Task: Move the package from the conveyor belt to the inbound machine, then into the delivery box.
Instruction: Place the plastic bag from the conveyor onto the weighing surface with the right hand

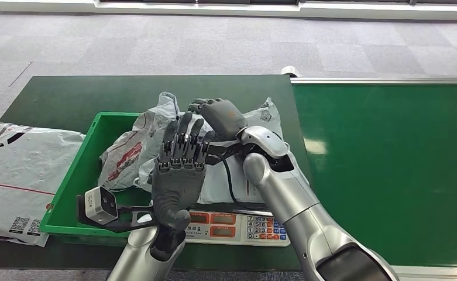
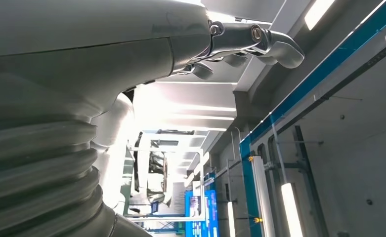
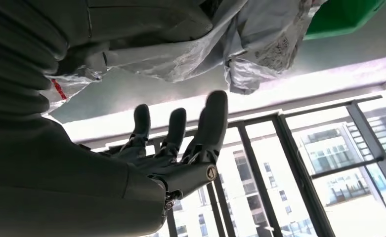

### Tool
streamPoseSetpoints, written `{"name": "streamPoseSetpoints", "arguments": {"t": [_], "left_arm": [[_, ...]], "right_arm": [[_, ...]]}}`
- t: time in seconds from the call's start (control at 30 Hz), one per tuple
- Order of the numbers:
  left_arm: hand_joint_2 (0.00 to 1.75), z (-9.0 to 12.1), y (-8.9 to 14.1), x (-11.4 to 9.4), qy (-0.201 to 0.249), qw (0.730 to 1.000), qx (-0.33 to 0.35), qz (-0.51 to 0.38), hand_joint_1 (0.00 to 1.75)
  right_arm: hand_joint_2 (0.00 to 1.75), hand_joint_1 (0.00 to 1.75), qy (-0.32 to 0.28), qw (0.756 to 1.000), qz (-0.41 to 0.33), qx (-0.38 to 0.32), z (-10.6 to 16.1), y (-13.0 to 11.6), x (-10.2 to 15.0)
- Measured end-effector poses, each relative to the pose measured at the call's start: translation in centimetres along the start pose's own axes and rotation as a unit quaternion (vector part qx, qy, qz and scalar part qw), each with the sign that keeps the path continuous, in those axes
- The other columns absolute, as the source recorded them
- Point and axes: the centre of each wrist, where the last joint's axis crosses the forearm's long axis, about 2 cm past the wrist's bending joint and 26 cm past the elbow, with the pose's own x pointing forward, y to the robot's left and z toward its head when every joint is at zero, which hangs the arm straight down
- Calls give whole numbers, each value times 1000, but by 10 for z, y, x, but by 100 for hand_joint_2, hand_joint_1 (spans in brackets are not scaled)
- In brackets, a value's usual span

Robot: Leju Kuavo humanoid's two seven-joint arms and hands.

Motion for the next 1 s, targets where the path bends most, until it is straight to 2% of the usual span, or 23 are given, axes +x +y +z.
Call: {"name": "streamPoseSetpoints", "arguments": {"t": [0.17,0.27,0.37,0.5,0.83,0.93,1.0], "left_arm": [[175,-5,-6,-1,2,1000,-24,7,0],[175,-2,-3,-1,9,1000,-13,-2,0],[175,6,5,0,20,1000,12,-15,0],[175,9,8,0,23,999,18,-18,0],[175,11,10,1,27,999,25,-22,0],[175,12,10,0,28,999,30,-26,0],[175,12,10,0,28,999,33,-29,0]], "right_arm": [[0,0,-17,996,-71,-44,16,-7,1],[0,0,-48,992,-62,-97,24,-25,5],[0,0,-76,990,-55,-109,27,-38,14],[0,0,-82,991,-64,-80,32,-42,17],[0,0,-34,997,-61,45,38,-51,15],[0,0,33,997,6,70,47,-70,18],[0,0,49,998,34,34,60,-95,23]]}}
